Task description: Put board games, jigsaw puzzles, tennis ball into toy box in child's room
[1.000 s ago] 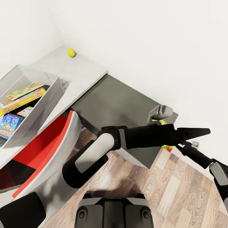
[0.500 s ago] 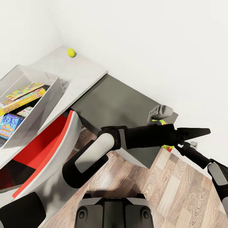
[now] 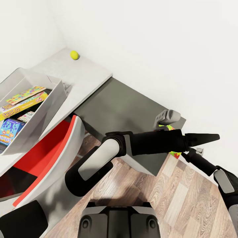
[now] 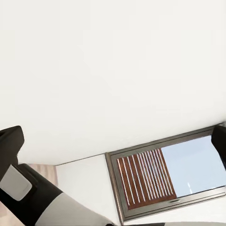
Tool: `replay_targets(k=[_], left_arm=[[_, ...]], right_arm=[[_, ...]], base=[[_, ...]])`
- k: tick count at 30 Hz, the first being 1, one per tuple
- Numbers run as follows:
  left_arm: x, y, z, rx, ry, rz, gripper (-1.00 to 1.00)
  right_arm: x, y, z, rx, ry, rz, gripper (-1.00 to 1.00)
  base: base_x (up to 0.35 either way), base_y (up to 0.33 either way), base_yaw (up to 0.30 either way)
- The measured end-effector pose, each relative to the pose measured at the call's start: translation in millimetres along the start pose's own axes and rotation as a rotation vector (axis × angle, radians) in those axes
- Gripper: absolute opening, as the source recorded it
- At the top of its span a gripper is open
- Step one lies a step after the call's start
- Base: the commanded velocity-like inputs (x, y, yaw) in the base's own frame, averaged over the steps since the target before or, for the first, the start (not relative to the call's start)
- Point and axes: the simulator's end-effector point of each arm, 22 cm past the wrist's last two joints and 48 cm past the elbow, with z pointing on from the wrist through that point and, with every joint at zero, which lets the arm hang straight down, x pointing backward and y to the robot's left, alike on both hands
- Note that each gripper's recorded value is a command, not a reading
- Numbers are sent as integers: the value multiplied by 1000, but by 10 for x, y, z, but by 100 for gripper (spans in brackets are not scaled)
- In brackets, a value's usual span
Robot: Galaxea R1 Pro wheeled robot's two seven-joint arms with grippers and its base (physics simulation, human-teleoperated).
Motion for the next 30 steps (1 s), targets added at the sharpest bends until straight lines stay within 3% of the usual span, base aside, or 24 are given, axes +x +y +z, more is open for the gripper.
replay_targets(k=[1, 10, 30], left_arm=[[0, 0, 0, 0, 0, 0, 100], [0, -4, 0, 1, 0, 0, 100], [-3, 25, -23, -1, -4, -4, 100]], right_arm=[[0, 0, 0, 0, 0, 0, -100], [3, 87, 98, -20, 2, 0, -100], [-23, 147, 95, -33, 7, 4, -100]], base=[[0, 0, 0], [0, 0, 0], [0, 0, 0]])
